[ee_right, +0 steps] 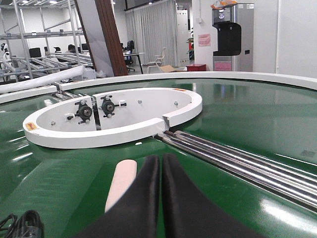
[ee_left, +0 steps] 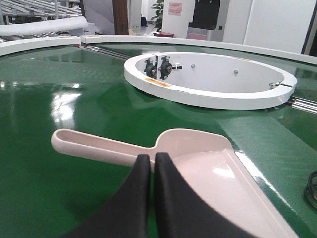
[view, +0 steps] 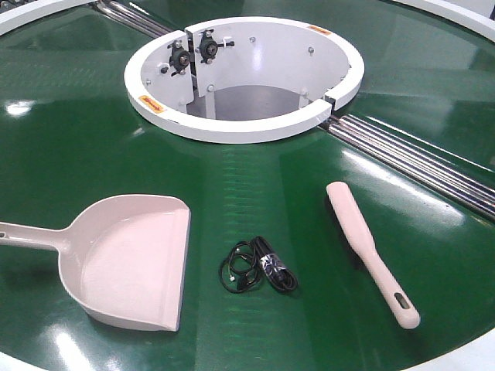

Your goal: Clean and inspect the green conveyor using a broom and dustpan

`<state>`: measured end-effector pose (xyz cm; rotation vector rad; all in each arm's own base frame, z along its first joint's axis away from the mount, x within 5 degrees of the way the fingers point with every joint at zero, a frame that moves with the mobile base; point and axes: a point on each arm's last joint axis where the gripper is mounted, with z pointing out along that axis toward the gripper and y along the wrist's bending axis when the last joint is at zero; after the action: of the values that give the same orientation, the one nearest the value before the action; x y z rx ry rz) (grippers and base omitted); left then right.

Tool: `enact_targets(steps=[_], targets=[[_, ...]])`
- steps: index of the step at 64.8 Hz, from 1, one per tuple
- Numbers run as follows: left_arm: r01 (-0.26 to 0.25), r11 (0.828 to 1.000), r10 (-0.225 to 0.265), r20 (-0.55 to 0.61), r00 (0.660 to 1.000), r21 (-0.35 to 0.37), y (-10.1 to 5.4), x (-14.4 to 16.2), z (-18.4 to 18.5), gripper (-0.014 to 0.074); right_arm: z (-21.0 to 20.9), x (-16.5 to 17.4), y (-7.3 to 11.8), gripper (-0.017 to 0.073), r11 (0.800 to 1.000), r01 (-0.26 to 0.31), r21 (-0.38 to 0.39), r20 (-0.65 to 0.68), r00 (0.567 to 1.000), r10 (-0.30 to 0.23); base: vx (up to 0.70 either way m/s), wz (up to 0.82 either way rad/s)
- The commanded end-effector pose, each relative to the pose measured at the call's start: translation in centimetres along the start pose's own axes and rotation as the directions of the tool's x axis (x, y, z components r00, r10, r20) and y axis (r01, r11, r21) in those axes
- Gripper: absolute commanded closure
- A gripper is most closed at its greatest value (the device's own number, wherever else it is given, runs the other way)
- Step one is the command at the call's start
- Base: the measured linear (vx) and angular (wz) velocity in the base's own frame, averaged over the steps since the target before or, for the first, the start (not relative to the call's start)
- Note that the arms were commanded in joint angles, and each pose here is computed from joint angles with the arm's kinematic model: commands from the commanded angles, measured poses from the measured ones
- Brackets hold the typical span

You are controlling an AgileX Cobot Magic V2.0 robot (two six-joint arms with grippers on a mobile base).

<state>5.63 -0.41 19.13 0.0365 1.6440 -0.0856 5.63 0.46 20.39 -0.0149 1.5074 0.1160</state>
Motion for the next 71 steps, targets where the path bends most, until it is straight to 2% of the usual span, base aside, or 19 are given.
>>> enact_targets(steps=[1,42,49,71], targets=[[0.011,1.0,-0.012,0.084,0.996,0.005,-0.04,-0.45,-0.07,0.0599,-0.11,-0.66,0.07,0.0568,1.0,0.011,-0.008,0.085,0.996,-0.011,0.0,0.0],[0.011,1.0,-0.012,0.084,0.996,0.005,-0.04,-0.45,-0.07,0.0599,-0.11,-0.66,0.07,0.0568,1.0,0.011,-0.008,0.085,0.996,-0.011,0.0,0.0],[-0.031,1.0,0.031,0.086,0.996,-0.001,-0.02,-0.49,-0.08,0.06,-0.11,-0.66,0.07,0.0568,1.0,0.011,-0.008,0.085,0.996,-0.011,0.0,0.0],[-0.031,1.0,0.031,0.107,0.994,0.001,-0.04,-0.7,-0.1,0.06,-0.11,-0.66,0.07,0.0568,1.0,0.011,-0.008,0.085,0.996,-0.011,0.0,0.0]])
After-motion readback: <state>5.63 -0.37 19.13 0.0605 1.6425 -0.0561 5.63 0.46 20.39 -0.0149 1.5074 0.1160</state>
